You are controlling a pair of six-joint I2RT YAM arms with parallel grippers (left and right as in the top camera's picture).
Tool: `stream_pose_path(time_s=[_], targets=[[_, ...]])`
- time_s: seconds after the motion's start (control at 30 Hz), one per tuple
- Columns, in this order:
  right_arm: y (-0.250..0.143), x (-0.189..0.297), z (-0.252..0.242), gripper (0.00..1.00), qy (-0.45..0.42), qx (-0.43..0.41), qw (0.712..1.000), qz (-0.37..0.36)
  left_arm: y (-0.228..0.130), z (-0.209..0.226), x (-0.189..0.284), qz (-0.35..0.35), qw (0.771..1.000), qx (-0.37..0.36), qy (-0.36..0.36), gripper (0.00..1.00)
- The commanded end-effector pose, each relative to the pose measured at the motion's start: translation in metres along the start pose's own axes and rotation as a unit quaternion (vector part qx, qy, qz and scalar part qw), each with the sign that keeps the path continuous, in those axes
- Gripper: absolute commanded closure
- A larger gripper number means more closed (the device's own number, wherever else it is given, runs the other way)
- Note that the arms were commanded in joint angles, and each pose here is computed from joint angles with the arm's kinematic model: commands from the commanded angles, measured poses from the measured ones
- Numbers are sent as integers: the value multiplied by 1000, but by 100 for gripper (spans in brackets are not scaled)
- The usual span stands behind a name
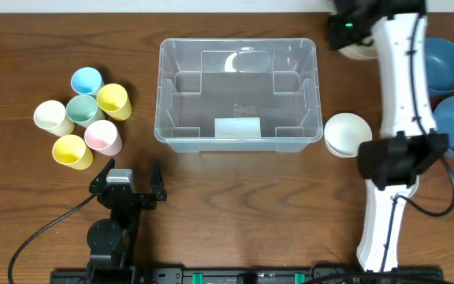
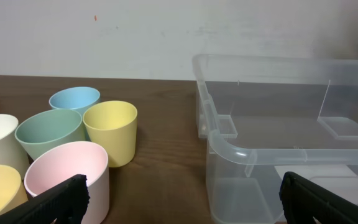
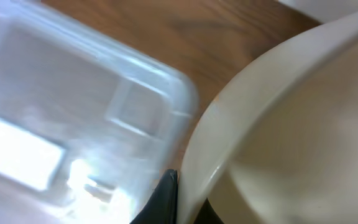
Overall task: Pack container
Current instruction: 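Lift the cream bowl and carry it left over the clear bin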
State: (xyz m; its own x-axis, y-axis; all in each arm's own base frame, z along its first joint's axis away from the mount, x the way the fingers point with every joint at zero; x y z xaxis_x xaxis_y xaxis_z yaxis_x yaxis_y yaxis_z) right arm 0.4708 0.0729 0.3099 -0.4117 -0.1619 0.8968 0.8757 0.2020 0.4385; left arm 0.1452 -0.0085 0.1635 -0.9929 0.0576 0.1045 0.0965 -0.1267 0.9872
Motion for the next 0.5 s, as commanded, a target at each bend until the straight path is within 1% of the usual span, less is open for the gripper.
stream_pose_path(time_s=[0.0,0.1,0.23,0.33,0.47], targets=[[0,39,58,99,32,49,998,-34,-11,-1,-1,23,1000,6,0,2],[-9,36,105,99,50,92,994,-11,-11,-1,-1,23,1000,6,0,2],[-22,29,149,99,60,129,990,16,-11,-1,-1,23,1000,6,0,2],[-34,22,171,99,48,174,983,41,-11,-1,-1,23,1000,6,0,2],[-49,4,182,99,29,231,968,88,-11,-1,-1,23,1000,6,0,2]])
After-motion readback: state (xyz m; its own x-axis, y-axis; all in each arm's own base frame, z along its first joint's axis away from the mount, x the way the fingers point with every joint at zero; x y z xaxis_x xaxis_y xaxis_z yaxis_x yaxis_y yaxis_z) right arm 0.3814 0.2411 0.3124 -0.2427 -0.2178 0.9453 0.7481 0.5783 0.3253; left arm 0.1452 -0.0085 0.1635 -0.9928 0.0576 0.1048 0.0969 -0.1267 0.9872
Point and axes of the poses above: each gripper's point midway between its finger pads, its own x axis back along the fingers, its own z axis along the line the jaws close on, y = z × x, the point moved 10 cm from there along x, back along the fingers, and after that the axes turned 11 degrees about -x, right-handed, at the moved point
